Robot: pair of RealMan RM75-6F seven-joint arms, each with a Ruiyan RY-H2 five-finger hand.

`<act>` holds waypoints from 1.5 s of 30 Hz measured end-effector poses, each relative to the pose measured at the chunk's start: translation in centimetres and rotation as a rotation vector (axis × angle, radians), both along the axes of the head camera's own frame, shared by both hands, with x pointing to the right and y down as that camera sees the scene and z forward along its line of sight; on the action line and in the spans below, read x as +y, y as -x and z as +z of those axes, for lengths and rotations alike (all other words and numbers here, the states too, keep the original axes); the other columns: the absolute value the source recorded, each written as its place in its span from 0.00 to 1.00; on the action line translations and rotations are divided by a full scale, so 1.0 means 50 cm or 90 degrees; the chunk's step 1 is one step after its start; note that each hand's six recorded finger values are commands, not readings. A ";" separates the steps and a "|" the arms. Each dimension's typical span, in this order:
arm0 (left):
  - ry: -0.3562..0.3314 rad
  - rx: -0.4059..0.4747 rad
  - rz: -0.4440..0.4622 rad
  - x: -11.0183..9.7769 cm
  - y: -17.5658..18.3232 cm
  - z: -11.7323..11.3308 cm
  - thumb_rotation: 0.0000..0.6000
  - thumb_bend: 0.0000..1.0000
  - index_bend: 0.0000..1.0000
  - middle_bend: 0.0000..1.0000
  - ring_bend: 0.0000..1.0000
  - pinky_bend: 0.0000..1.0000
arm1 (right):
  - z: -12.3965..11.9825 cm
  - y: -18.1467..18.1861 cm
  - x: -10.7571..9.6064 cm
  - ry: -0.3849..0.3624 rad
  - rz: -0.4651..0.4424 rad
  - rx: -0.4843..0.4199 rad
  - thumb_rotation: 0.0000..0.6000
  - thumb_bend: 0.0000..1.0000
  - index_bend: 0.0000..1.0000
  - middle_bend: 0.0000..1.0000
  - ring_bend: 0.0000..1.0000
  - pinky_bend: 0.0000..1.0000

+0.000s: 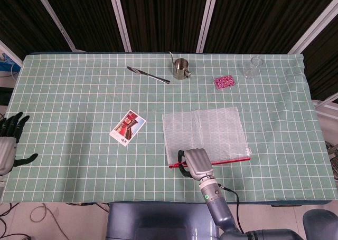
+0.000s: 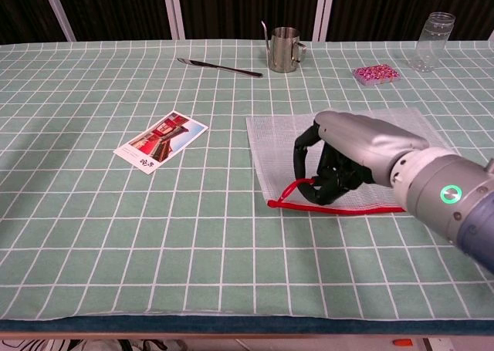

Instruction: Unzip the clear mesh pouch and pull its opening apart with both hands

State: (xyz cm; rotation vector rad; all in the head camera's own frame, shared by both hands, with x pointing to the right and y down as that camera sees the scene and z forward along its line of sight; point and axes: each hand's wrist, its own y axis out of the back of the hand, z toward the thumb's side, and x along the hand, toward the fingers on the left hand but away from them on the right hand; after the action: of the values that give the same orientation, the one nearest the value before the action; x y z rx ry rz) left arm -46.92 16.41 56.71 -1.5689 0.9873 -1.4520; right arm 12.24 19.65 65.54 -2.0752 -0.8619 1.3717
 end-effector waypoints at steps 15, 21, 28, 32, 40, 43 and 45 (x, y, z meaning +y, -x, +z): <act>0.010 0.078 0.201 -0.132 -0.303 0.008 1.00 0.17 0.17 0.00 0.00 0.00 | -0.100 0.058 -0.091 -0.054 -0.011 -0.051 1.00 0.63 0.68 1.00 1.00 0.94; 0.029 0.117 0.260 -0.152 -0.430 0.031 1.00 0.21 0.25 0.00 0.00 0.00 | -0.126 0.066 -0.113 -0.069 -0.012 -0.053 1.00 0.63 0.68 1.00 1.00 0.94; 0.063 0.151 0.333 -0.150 -0.555 0.058 1.00 0.24 0.30 0.00 0.00 0.00 | -0.151 0.068 -0.132 -0.081 -0.003 -0.059 1.00 0.63 0.69 1.00 1.00 0.94; 0.077 0.165 0.363 -0.142 -0.613 0.070 1.00 0.26 0.33 0.00 0.00 0.00 | -0.159 0.070 -0.138 -0.084 -0.001 -0.061 1.00 0.64 0.69 1.00 1.00 0.94; 0.104 0.184 0.383 -0.120 -0.679 0.101 1.00 0.28 0.37 0.00 0.00 0.00 | -0.168 0.069 -0.143 -0.086 0.005 -0.062 1.00 0.64 0.69 1.00 1.00 0.94; 0.110 0.192 0.378 -0.115 -0.692 0.110 1.00 0.29 0.39 0.00 0.00 0.00 | -0.168 0.064 -0.146 -0.085 0.010 -0.061 1.00 0.64 0.69 1.00 1.00 0.94; 0.112 0.196 0.373 -0.114 -0.698 0.115 1.00 0.30 0.42 0.00 0.00 0.00 | -0.169 0.060 -0.148 -0.084 0.015 -0.061 1.00 0.64 0.69 1.00 1.00 0.94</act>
State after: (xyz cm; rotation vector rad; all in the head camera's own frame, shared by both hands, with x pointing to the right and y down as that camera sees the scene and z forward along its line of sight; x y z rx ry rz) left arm -12.04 10.69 62.43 -2.0366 0.4944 -0.9223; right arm 9.25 12.26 57.11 -2.0495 -0.9915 1.2008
